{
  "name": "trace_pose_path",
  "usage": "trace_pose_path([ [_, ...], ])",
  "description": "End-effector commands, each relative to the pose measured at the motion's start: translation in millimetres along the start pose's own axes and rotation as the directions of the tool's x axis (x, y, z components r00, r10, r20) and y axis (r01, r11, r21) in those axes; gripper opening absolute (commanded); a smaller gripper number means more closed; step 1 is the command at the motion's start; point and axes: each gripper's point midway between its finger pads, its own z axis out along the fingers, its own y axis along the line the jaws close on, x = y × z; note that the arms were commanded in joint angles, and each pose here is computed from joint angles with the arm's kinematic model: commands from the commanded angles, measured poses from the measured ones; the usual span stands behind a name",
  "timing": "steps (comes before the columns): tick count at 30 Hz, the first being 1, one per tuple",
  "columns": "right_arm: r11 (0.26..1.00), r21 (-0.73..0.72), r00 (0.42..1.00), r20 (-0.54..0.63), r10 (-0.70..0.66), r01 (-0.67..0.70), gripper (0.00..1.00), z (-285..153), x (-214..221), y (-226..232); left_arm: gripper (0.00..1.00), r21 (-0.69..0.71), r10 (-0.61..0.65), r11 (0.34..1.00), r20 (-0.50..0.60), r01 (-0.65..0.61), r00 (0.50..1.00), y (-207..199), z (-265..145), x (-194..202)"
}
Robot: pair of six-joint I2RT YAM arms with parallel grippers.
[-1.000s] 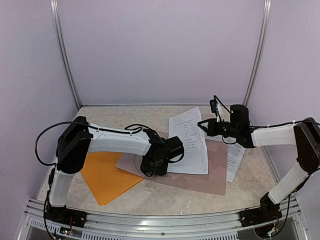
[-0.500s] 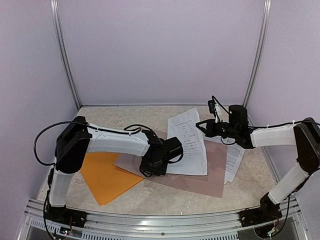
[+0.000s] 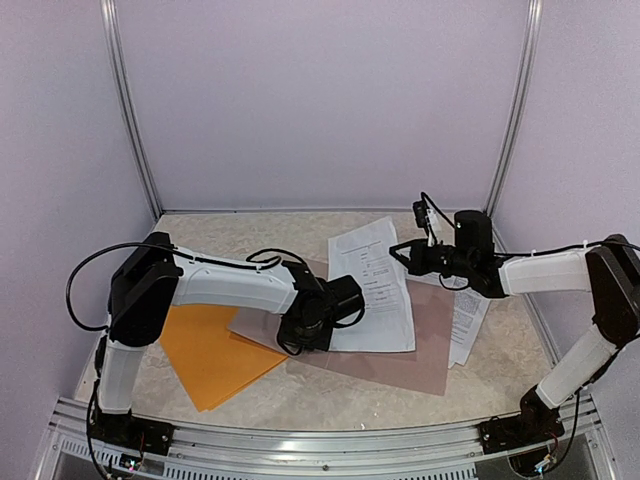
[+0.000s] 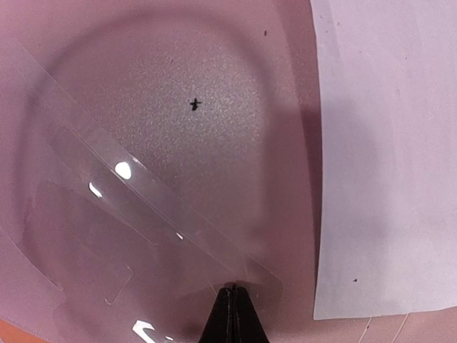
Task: Put the files into the folder
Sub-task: Insert the folder to form pockets on the folder.
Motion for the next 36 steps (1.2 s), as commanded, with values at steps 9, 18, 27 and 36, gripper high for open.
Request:
trace_pose_path([
  [9, 0.999, 0.042, 1.0, 0.014, -0.012, 0.012, 0.0, 19, -8, 2, 0.0, -0.034, 0.029, 0.999, -0.057, -0.031, 0.998, 18, 9, 22],
  [18, 0.999, 0.032, 1.0, 0.027, -0.006, 0.005, 0.0, 23, -11, 8, 0.0, -0.037, 0.043, 0.998, -0.054, -0.045, 0.998, 17, 8, 22],
  [27, 1.0, -0.017, 0.999, 0.027, 0.019, -0.019, 0.0, 28, -7, 15, 0.0, -0.042, 0.038, 0.998, -0.046, -0.04, 0.998, 18, 6, 20],
  [36, 1.0, -0.008, 1.0, 0.011, 0.006, -0.006, 0.0, 28, -1, 14, 0.17, -0.024, 0.029, 0.999, -0.007, -0.029, 1.0, 17, -9, 12],
])
